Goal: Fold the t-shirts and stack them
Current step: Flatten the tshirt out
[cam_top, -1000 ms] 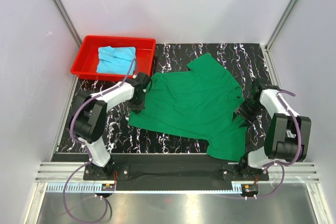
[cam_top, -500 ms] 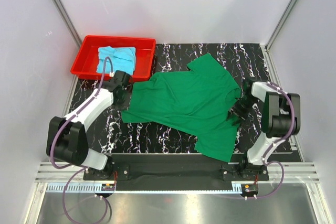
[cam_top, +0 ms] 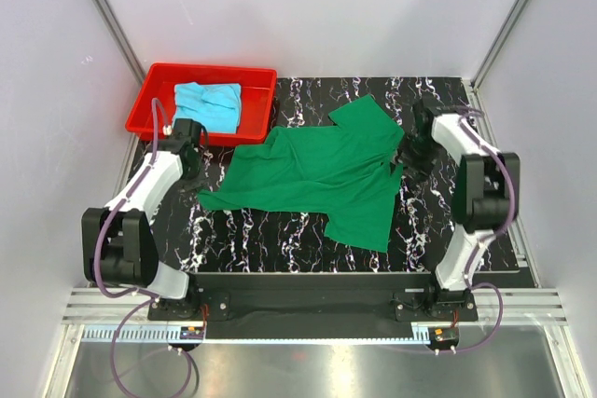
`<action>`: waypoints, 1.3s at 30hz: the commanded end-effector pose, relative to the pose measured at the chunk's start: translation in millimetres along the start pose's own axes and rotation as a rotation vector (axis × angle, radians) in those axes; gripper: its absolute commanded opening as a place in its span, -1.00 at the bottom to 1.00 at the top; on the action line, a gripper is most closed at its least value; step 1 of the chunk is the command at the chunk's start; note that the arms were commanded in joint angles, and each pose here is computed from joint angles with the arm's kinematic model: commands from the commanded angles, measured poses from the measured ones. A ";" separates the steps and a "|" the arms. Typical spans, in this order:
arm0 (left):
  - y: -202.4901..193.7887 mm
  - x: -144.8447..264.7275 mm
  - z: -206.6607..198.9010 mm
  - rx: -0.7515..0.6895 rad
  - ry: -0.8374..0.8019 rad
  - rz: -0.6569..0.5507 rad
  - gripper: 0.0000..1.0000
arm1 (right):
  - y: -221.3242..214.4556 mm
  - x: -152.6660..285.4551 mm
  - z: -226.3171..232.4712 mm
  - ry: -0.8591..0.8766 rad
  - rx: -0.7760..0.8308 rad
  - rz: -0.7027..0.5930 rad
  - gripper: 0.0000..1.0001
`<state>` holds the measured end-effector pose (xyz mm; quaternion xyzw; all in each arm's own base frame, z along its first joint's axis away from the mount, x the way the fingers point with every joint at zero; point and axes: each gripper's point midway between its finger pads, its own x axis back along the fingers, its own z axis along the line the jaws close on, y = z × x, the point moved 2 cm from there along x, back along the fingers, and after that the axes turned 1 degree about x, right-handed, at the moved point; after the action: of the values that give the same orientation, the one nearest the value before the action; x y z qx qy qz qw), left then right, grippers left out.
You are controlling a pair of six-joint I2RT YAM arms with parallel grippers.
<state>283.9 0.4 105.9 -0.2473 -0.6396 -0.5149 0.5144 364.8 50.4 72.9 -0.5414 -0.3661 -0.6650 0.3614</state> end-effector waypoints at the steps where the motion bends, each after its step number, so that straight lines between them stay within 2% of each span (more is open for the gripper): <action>1: 2.0 0.3 -16.2 0.010 -0.090 -0.003 -1.00 | -49.2 51.0 -37.2 -0.062 0.011 -0.012 0.35; 5: -8.5 -4.2 -20.0 0.009 -0.121 0.023 -1.00 | -123.6 47.6 -39.0 0.088 -0.123 0.125 0.17; 6: -10.3 -4.9 -19.9 0.008 -0.122 0.028 -1.00 | -146.1 34.4 -46.9 0.091 -0.150 0.177 0.15; 9: -11.5 -3.3 -19.8 0.004 -0.126 0.027 -1.00 | -172.7 24.5 -49.9 0.148 -0.208 0.189 0.06; 18: -15.6 3.3 -22.7 0.001 -0.162 0.024 -1.00 | -198.9 0.3 -58.2 0.131 -0.218 0.248 -0.03; 29: -17.0 9.1 -25.9 0.010 -0.180 0.014 -1.00 | -201.8 -11.3 -60.3 0.090 -0.187 0.261 -0.21; 39: -14.0 13.8 -27.7 0.006 -0.183 -0.003 -1.00 | -206.1 -16.8 -59.6 0.035 -0.216 0.288 -0.22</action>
<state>272.5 -28.2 95.9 -0.3020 -0.6645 -0.4858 0.4809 155.5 94.4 28.5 -0.6031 -0.2039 -0.6534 0.4095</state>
